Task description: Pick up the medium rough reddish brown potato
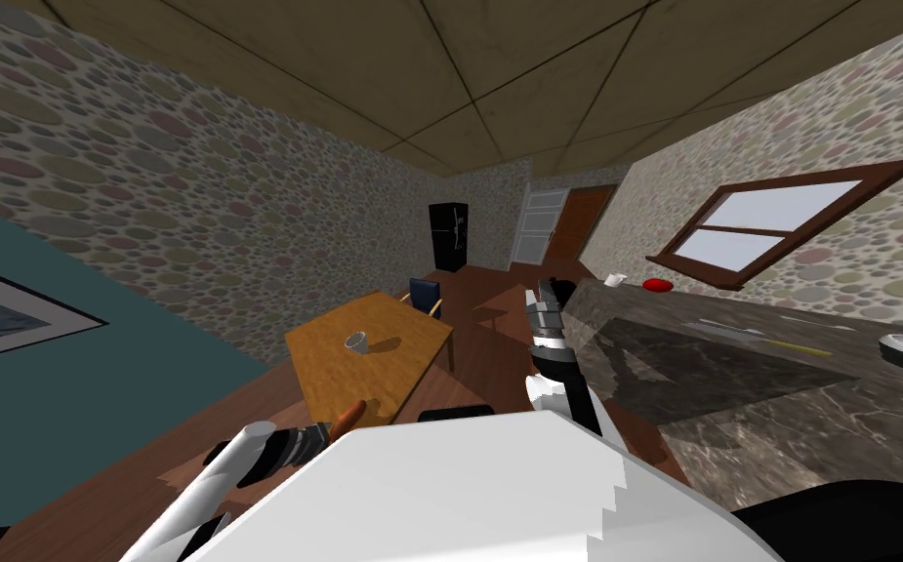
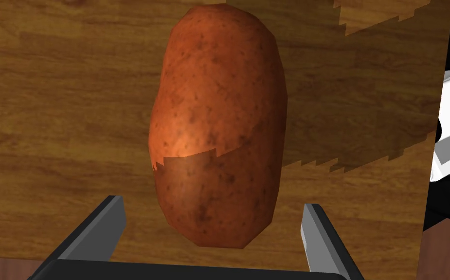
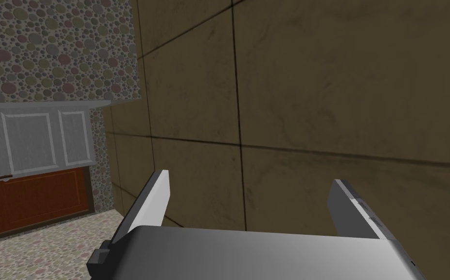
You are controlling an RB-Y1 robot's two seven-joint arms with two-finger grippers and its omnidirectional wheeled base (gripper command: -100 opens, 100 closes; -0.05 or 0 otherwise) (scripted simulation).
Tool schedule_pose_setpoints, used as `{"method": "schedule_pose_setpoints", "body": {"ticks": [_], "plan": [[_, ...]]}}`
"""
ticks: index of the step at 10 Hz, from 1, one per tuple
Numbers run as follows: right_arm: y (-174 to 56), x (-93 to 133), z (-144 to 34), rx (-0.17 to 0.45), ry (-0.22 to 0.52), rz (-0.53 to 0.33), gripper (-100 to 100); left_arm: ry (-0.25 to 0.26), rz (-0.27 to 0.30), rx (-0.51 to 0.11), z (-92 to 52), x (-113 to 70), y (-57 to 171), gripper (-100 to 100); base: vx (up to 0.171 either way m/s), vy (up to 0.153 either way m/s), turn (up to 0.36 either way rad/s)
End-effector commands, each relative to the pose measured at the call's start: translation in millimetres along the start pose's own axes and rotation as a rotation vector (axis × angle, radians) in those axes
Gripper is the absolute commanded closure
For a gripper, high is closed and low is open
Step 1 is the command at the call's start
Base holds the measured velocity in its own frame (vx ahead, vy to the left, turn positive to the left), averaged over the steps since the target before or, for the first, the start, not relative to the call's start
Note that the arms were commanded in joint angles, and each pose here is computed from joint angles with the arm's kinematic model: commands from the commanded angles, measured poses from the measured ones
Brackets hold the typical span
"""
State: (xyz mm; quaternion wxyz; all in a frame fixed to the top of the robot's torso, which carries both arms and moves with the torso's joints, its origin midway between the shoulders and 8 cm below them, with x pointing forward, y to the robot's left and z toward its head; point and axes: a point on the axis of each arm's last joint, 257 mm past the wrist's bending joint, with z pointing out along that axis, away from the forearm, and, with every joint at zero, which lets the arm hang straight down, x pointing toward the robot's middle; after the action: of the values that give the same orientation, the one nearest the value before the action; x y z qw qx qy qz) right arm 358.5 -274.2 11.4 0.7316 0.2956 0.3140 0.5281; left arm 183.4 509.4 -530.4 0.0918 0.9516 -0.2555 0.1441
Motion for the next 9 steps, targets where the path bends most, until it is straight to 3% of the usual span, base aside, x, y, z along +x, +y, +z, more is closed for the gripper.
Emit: {"method": "schedule_pose_setpoints", "body": {"ticks": [1, 4, 5, 9], "plan": [[0.0, 0.0, 0.0, 0.0, 0.0, 0.0, 0, 0.003, -0.003, -0.005, -3.1, -15.8, 5.4, -100, 0.065, -0.044, 0.092], [0.0, 0.0, 0.0, 0.0, 0.0, 0.0, 0, 0.003, 0.018, -0.005, -3.4, -15.1, 5.2, -100, 0.056, -0.023, 0.036], [0.0, 0.0, 0.0, 0.0, 0.0, 0.0, 0, 0.003, 0.022, -0.005, -3.4, -15.1, 5.2, 100, 0.0, 0.0, 0.0], [0.0, 0.0, 0.0, 0.0, 0.0, 0.0, 0, 0.003, 0.021, -0.005, -3.5, -15.1, 4.9, 100, 0.0, 0.0, 0.0]]}}
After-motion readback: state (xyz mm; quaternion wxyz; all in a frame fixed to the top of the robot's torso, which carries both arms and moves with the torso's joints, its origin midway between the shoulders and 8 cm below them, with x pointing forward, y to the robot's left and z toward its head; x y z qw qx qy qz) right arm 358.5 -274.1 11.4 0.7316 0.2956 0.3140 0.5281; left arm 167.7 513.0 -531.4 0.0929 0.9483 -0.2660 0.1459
